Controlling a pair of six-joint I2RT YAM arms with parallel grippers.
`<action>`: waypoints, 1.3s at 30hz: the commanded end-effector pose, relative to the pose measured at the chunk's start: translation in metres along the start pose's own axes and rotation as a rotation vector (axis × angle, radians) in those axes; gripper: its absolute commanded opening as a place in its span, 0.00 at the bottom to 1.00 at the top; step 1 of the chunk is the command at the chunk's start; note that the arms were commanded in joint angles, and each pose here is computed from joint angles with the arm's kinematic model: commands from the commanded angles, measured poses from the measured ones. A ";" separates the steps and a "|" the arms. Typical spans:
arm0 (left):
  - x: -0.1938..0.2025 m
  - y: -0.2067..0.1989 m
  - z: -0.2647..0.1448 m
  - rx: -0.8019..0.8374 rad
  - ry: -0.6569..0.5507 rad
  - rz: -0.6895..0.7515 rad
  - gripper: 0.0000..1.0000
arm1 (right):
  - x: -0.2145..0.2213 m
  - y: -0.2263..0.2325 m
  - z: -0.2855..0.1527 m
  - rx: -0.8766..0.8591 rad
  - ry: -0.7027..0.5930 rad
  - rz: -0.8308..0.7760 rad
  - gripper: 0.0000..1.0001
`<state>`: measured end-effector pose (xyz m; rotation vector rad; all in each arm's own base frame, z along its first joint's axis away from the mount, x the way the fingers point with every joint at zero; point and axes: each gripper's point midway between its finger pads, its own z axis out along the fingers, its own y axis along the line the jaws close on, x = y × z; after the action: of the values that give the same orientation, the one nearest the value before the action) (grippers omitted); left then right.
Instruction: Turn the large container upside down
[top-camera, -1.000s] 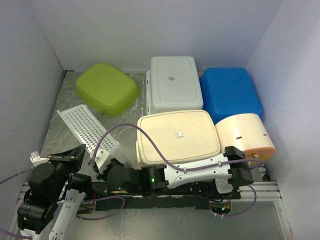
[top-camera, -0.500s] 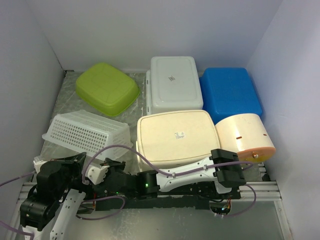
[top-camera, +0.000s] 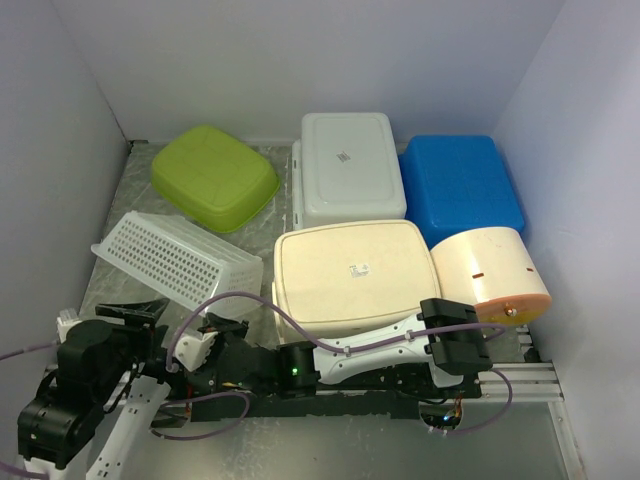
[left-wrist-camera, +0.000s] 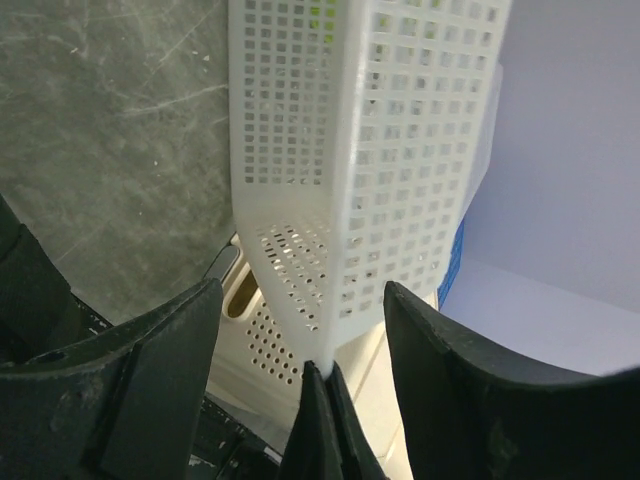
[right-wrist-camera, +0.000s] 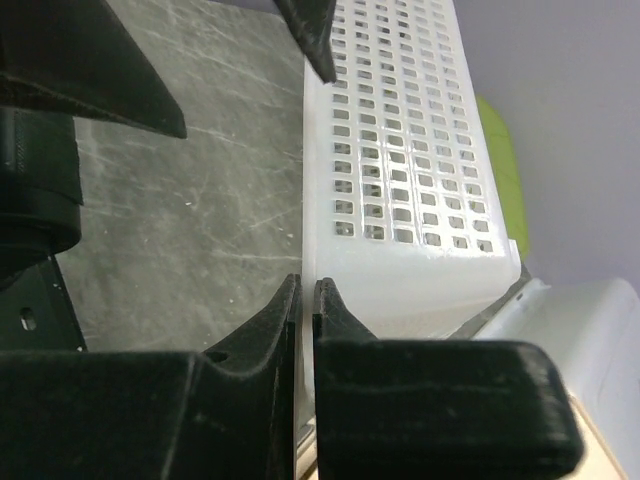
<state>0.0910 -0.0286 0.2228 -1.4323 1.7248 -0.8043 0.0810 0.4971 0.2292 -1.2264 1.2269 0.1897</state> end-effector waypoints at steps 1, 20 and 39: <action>0.001 -0.007 -0.011 -0.008 0.023 0.068 0.75 | -0.014 0.027 -0.009 -0.049 -0.044 0.085 0.00; -0.031 -0.097 -0.041 0.115 -0.105 0.191 1.00 | 0.009 0.061 -0.014 -0.249 0.063 0.256 0.99; 0.028 -0.201 0.096 0.177 0.150 1.024 1.00 | 0.129 -0.304 -0.053 0.428 0.367 0.887 1.00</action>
<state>0.2548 -0.0668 0.3229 -0.5910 2.1070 -0.3957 0.2826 0.3487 0.3407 -0.4853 1.7899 0.4595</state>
